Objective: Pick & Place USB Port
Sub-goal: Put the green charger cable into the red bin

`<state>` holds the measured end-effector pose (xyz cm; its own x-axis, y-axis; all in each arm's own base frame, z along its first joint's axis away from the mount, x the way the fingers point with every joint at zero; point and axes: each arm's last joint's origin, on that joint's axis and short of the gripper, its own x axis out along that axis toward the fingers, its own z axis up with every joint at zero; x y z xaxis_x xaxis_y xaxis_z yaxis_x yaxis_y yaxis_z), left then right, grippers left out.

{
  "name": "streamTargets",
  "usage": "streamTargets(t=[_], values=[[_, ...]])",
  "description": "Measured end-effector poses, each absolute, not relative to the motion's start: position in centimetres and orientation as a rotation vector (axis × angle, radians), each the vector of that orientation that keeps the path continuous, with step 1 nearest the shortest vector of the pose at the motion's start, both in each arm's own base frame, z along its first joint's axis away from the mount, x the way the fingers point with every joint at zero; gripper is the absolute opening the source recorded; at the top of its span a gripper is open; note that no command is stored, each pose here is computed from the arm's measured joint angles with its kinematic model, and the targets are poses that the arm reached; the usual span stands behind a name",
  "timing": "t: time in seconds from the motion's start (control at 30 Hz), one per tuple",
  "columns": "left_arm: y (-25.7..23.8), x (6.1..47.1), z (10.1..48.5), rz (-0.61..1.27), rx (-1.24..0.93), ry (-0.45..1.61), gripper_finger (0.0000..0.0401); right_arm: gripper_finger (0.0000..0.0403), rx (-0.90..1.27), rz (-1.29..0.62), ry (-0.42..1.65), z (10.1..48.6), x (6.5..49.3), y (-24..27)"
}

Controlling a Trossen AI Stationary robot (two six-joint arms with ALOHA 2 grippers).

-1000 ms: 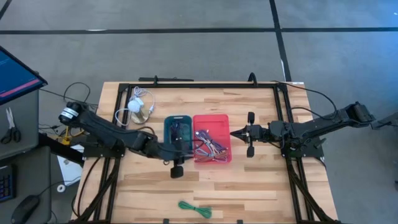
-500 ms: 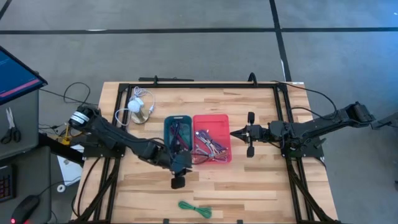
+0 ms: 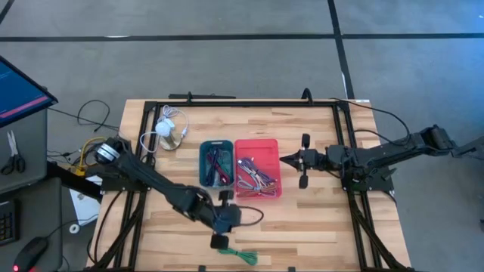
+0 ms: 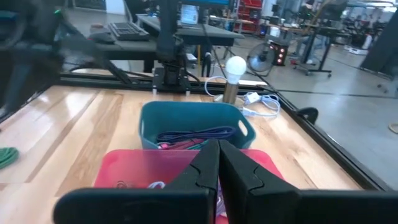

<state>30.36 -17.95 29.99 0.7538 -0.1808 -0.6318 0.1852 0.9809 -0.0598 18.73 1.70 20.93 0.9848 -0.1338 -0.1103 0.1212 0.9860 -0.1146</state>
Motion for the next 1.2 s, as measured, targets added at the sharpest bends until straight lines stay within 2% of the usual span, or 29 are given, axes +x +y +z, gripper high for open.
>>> streamTargets(t=[0.23, 0.57, 0.97, 1.2], values=[[-20.2, 29.9, 28.9, -0.211, -0.017, 0.766, 0.0067, 0.0003, -0.028, -0.162, 0.116, 20.9, 18.8, 1.2], [-22.9, 28.6, 27.5, -0.218, -0.126, 0.84, 0.0067, 0.0003, -0.025, -0.162, 0.14, 20.7, 18.7, 1.2], [-25.2, 30.0, 23.4, -0.214, -0.177, 0.895, 0.0067, 0.0003, -0.025, -0.161, 0.139, 20.7, 18.7, 1.2], [-25.3, 30.0, 23.7, -0.204, -0.259, 0.902, 0.0067, 0.0003, -0.025, -0.161, 0.139, 20.7, 18.7, 1.2]])
